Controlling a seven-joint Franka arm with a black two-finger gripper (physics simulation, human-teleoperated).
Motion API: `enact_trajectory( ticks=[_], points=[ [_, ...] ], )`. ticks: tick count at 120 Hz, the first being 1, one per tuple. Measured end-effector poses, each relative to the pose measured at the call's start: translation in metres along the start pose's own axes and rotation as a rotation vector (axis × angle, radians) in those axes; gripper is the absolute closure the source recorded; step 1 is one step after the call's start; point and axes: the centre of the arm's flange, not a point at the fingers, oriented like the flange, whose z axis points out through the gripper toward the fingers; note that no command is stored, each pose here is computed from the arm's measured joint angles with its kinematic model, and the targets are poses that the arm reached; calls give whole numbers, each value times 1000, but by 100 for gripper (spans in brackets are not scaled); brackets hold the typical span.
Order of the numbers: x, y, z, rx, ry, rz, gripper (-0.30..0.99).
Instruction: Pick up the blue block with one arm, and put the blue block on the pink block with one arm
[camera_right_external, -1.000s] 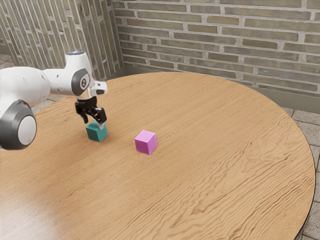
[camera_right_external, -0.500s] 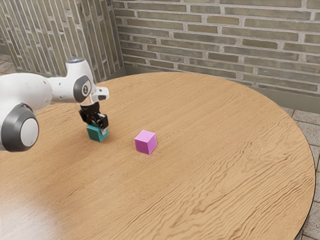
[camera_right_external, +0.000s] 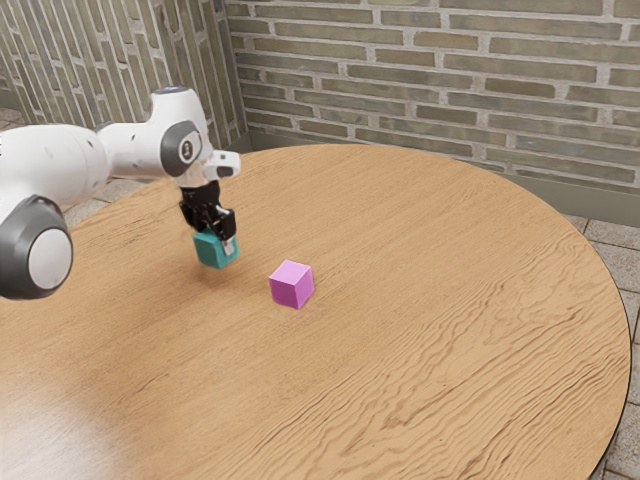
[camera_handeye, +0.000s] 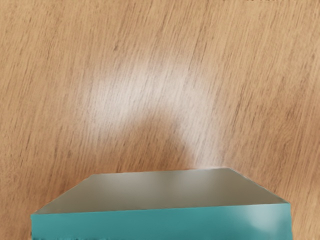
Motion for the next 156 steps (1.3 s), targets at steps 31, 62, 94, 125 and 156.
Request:
enact_trajectory(
  ticks=[31, 62, 94, 125, 156],
  points=[
    [17, 28, -40, 16, 44, 31, 34],
    [36, 81, -52, 12, 64, 84, 35],
    [44, 130, -43, -2, 48, 96, 35],
    [44, 148, -22, -8, 13, 88, 35],
    [47, 156, -6, -12, -3, 76, 35]
  ],
)
